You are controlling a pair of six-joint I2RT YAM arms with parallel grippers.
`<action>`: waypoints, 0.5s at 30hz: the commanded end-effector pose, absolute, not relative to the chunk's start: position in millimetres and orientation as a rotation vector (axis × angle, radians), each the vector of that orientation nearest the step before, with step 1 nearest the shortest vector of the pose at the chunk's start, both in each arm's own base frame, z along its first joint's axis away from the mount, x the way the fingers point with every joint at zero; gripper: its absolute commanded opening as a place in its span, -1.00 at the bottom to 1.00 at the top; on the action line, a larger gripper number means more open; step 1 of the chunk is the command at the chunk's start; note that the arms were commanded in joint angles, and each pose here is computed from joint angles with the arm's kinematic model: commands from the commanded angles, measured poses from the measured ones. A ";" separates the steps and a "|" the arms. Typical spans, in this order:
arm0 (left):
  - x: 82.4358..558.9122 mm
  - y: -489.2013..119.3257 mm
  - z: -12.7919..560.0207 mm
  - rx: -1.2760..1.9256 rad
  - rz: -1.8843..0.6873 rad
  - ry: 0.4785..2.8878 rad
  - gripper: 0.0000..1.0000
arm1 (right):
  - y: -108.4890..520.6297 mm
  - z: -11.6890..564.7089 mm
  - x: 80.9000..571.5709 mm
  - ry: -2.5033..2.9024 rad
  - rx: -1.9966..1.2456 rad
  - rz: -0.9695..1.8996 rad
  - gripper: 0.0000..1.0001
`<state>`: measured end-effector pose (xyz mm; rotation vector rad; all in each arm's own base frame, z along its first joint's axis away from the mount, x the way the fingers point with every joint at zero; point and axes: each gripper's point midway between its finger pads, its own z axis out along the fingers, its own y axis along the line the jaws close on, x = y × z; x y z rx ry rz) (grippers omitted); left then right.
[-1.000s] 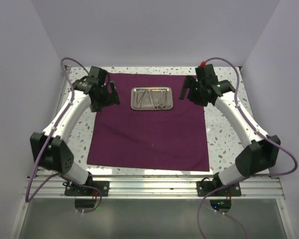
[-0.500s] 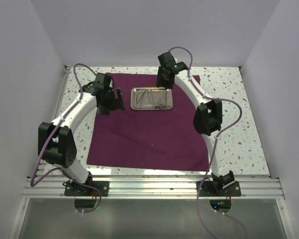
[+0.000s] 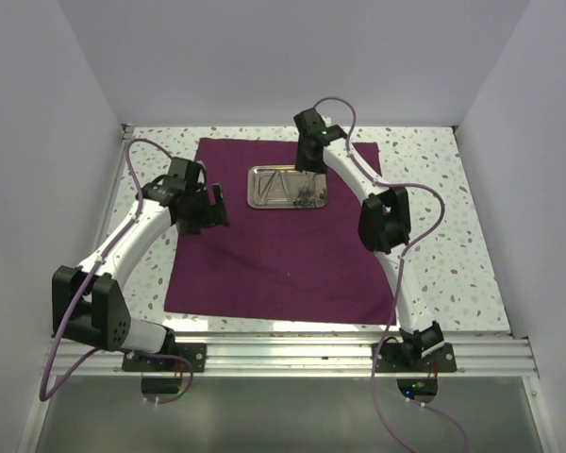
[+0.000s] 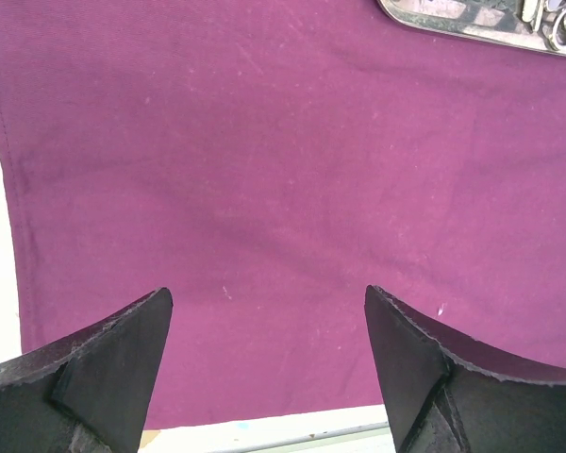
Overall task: Open and lay out the surgical kit
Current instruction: Pick up the medical item from the container.
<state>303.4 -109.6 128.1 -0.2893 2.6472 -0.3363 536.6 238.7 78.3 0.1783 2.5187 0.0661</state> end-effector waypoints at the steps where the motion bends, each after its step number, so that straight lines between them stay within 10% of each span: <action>1: 309.2 -110.5 132.0 -0.270 -0.334 2.623 0.73 | 252.1 76.8 547.0 2.468 0.137 0.047 -0.01; 15: 312.6 -101.5 127.5 -0.208 -0.252 2.659 0.72 | 258.2 23.8 547.8 2.518 0.139 -0.011 -0.19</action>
